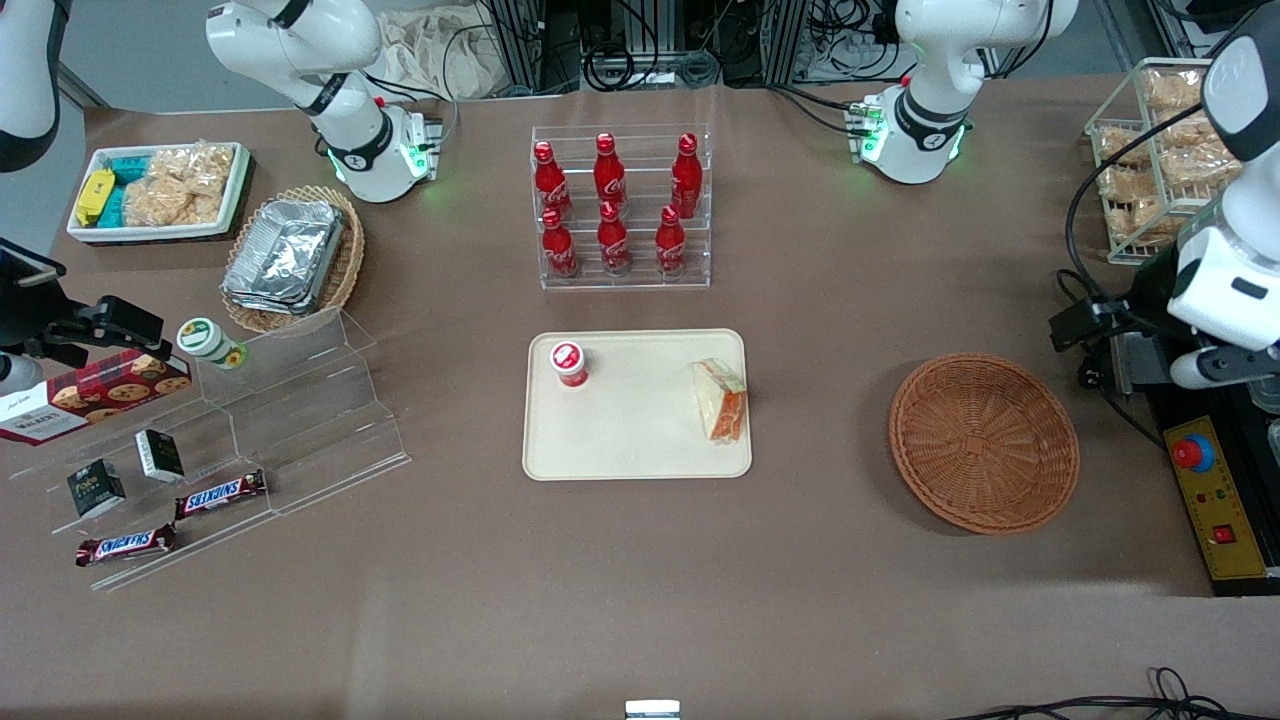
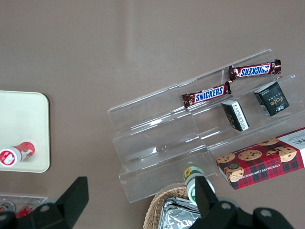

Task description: Place sandwich from basket to tray

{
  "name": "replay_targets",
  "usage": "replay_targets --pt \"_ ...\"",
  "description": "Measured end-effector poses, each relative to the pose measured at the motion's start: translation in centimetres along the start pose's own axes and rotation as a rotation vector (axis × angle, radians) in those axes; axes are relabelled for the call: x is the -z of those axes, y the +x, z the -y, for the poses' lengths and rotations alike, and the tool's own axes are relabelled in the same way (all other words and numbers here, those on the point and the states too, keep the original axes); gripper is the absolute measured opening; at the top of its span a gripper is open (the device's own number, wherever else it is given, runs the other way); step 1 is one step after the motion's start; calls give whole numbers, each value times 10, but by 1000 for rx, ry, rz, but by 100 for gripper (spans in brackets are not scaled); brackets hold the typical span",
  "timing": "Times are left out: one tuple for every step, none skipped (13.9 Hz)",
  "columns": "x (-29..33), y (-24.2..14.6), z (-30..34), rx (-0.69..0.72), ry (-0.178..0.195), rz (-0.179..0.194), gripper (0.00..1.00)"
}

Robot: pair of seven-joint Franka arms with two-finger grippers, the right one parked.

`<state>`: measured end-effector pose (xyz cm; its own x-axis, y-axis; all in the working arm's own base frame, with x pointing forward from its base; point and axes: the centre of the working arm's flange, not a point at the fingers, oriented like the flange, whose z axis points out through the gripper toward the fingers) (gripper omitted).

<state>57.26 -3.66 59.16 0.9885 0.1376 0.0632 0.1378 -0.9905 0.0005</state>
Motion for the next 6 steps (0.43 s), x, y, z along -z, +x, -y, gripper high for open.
replay_targets --pt "3 -8 2 -6 0 -1 100" --pt "7 -15 3 -8 1 -4 100" --pt "11 -22 5 -8 -1 -7 100" --pt "15 -27 6 -7 -4 -11 100" --pt "18 -30 7 -7 -4 -9 100" --pt "19 -32 8 -9 -3 -5 100"
